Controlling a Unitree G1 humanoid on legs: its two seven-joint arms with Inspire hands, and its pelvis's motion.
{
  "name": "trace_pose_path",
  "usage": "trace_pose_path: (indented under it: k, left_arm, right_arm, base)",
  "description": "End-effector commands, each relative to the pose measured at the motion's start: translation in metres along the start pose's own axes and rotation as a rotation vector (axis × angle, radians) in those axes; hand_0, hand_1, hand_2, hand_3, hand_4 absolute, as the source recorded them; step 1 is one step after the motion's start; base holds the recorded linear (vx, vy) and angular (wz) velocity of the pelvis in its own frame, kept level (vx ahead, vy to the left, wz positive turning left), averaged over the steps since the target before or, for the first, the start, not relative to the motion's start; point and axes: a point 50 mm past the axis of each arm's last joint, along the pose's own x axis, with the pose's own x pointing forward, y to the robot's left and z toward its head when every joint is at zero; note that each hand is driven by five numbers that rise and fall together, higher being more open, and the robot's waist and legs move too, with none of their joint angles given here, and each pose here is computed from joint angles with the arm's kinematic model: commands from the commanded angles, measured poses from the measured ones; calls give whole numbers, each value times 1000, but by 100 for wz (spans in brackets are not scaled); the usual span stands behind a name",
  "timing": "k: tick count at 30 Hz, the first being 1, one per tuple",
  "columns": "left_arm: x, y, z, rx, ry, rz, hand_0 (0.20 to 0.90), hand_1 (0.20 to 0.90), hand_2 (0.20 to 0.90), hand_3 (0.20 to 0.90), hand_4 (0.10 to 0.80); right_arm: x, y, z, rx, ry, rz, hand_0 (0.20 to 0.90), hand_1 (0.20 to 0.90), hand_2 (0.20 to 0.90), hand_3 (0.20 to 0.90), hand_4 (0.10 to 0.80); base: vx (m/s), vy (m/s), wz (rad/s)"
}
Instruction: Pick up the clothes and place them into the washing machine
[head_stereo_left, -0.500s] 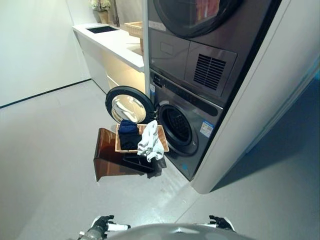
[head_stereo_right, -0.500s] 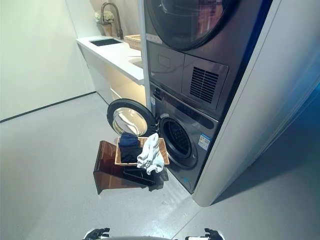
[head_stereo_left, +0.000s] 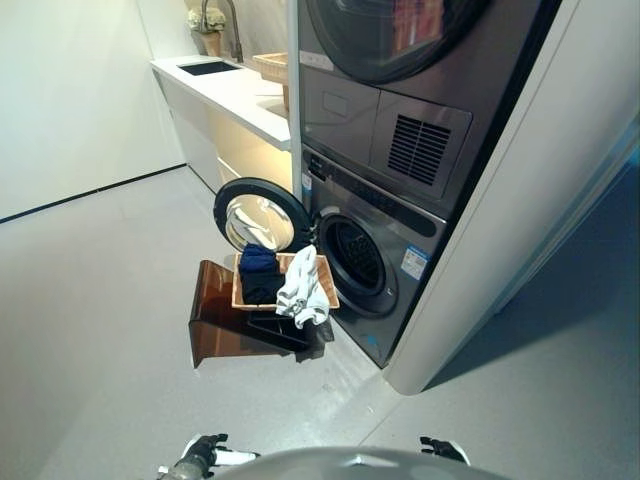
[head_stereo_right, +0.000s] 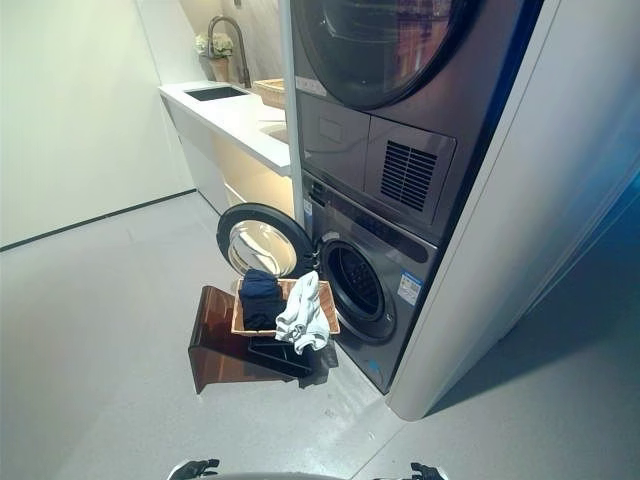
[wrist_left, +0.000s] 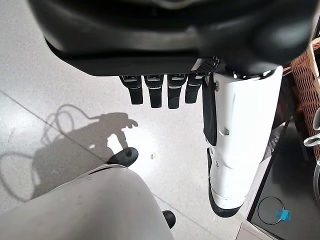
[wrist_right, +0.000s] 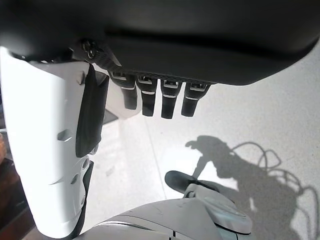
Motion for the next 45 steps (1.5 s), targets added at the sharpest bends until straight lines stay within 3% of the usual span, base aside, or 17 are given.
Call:
trace_pose_path:
  k: [1,15,26,35,45]
  left_arm:
    - [2,-18,29,-17,-68,-48,900,900,900,900,800]
    - [3,-13,38,-29,-91,-29,900,900,900,900,800]
    - [2,6,75,-154,-216,47,900,900,900,900,800]
    - [3,4,45,-251,-109,73,900,900,900,900,800]
    - [2,34,63,-139,-169,121,900,900,900,900,800]
  right_arm:
    - [5,-9,34,5,-56,-27,900,900,900,900,800]
    - [6,-13,53,-15,-112,-38,900,900,900,900,800]
    - [6,-29,74,6,-191,-104,900,900,900,900,800]
    - [5,-40,26,48,-8,-148,900,900,900,900,800]
    - [6,-20,49,51,-77,-82,900,900,900,900,800]
  base:
    - [0,0,0]
    - [8,-25,3]
    - [-8,-107,17]
    - [285,166,-3]
    - [240,269,-32]
